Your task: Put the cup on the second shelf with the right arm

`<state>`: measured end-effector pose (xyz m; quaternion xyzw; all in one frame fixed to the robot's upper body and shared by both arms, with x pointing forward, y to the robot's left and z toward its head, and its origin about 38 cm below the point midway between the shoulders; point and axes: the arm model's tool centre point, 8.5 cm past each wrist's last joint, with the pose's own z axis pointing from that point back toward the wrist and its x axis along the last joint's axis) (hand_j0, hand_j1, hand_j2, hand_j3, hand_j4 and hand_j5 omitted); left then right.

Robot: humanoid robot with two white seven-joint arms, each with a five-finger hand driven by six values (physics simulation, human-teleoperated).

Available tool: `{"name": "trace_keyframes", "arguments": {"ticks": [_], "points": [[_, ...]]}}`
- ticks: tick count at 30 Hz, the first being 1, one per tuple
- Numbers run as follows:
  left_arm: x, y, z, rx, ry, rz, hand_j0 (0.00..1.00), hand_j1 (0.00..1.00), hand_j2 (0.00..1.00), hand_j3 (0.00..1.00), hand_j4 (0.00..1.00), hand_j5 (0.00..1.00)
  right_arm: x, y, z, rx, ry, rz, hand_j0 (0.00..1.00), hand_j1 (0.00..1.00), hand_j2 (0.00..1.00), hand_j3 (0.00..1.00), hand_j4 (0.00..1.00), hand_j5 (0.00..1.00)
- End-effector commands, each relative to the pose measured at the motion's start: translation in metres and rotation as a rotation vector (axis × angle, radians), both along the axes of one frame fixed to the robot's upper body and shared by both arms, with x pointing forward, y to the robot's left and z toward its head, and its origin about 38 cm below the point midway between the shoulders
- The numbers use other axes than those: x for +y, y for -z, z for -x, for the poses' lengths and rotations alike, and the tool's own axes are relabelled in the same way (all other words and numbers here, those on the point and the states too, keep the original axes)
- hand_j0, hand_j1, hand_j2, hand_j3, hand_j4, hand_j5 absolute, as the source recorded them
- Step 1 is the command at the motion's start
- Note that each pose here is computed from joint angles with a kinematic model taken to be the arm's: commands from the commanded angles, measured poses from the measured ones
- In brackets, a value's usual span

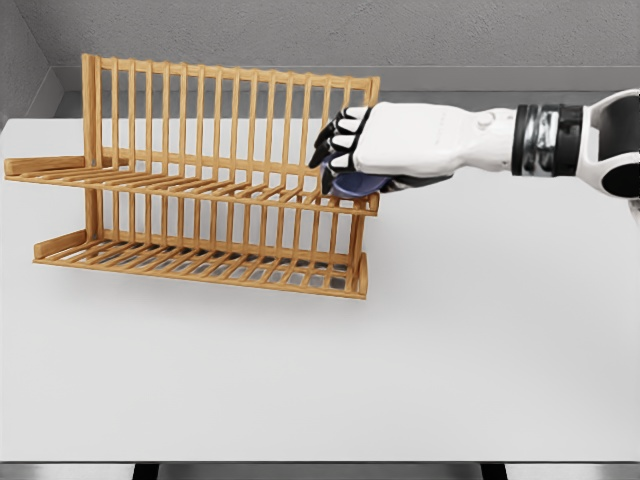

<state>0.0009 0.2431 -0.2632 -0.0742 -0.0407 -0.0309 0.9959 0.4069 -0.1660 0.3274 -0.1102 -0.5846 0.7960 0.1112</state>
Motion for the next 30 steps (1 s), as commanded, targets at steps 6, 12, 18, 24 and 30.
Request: {"name": "trace_keyframes", "arguments": {"ticks": [6, 12, 18, 24, 30], "points": [[0.000, 0.000, 0.000, 0.000, 0.000, 0.000, 1.00, 1.00, 1.00, 1.00, 1.00, 1.00, 0.004, 0.004, 0.001, 0.017, -0.010, 0.004, 1.00, 1.00, 1.00, 1.00, 1.00, 1.00], [0.000, 0.000, 0.000, 0.000, 0.000, 0.002, 1.00, 1.00, 1.00, 1.00, 1.00, 1.00, -0.035, -0.068, -0.006, -0.151, 0.087, -0.124, 1.00, 1.00, 1.00, 1.00, 1.00, 1.00], [0.000, 0.000, 0.000, 0.000, 0.000, 0.000, 1.00, 1.00, 1.00, 1.00, 1.00, 1.00, -0.152, -0.026, -0.010, -0.051, 0.388, -0.117, 1.00, 1.00, 1.00, 1.00, 1.00, 1.00], [0.000, 0.000, 0.000, 0.000, 0.000, 0.000, 1.00, 1.00, 1.00, 1.00, 1.00, 1.00, -0.189, 0.033, 0.012, 0.057, 0.431, -0.142, 1.00, 1.00, 1.00, 1.00, 1.00, 1.00], [-0.001, 0.000, 0.000, 0.000, -0.002, 0.011, 1.00, 1.00, 1.00, 1.00, 1.00, 1.00, -0.206, 0.042, 0.015, 0.077, 0.483, -0.162, 1.00, 1.00, 1.00, 1.00, 1.00, 1.00]]}}
